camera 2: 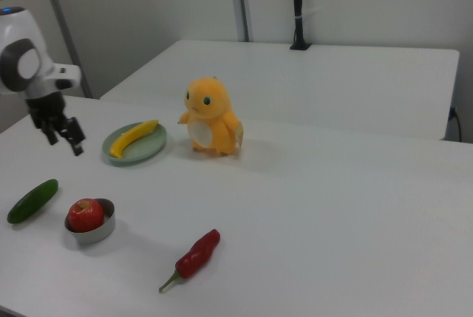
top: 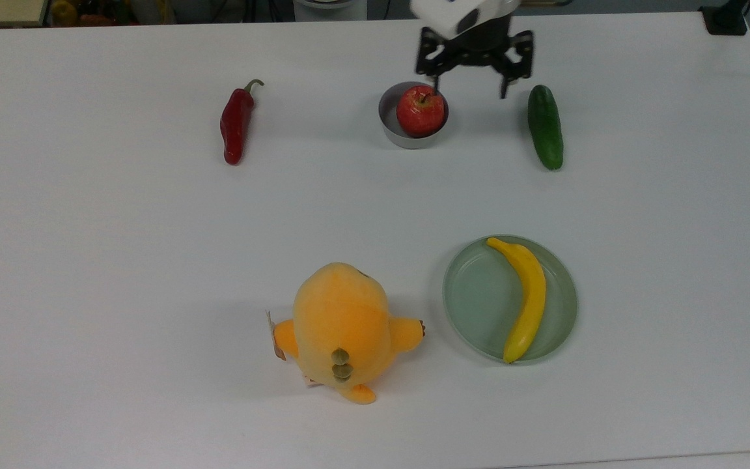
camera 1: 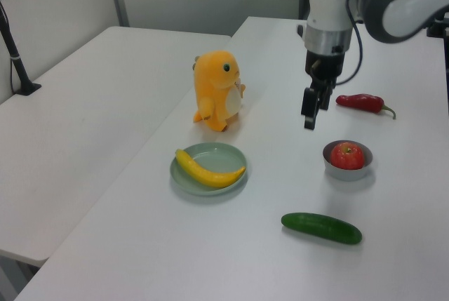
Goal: Put the cucumber on the left side of the bowl
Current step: 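Move the gripper over the green cucumber and lower toward it, then close the gripper on the green cucumber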
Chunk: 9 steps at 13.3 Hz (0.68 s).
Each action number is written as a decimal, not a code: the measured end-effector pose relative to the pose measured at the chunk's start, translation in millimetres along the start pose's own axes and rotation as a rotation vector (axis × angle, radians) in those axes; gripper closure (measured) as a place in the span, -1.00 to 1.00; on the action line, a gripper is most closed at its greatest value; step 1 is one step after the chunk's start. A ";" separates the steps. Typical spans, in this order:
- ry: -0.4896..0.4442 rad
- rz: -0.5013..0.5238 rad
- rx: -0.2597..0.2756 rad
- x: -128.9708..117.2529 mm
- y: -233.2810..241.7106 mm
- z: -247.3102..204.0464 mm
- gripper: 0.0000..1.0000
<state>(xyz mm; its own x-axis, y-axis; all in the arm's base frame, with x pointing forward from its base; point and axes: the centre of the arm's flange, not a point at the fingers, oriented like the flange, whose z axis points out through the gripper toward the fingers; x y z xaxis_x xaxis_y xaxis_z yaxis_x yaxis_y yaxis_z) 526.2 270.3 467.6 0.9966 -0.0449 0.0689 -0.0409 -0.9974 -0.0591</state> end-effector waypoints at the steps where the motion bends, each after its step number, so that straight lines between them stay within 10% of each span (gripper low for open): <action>1: 0.003 -0.005 0.013 -17.9 -31.6 0.5 -1.00; 9: -0.078 -0.053 0.004 -59.7 -108.2 96.4 -1.00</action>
<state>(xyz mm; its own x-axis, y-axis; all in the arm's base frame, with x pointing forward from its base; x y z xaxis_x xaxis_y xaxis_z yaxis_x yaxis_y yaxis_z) 478.0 386.4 373.8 0.9999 0.0129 -0.0060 0.0125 -0.9980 -0.0618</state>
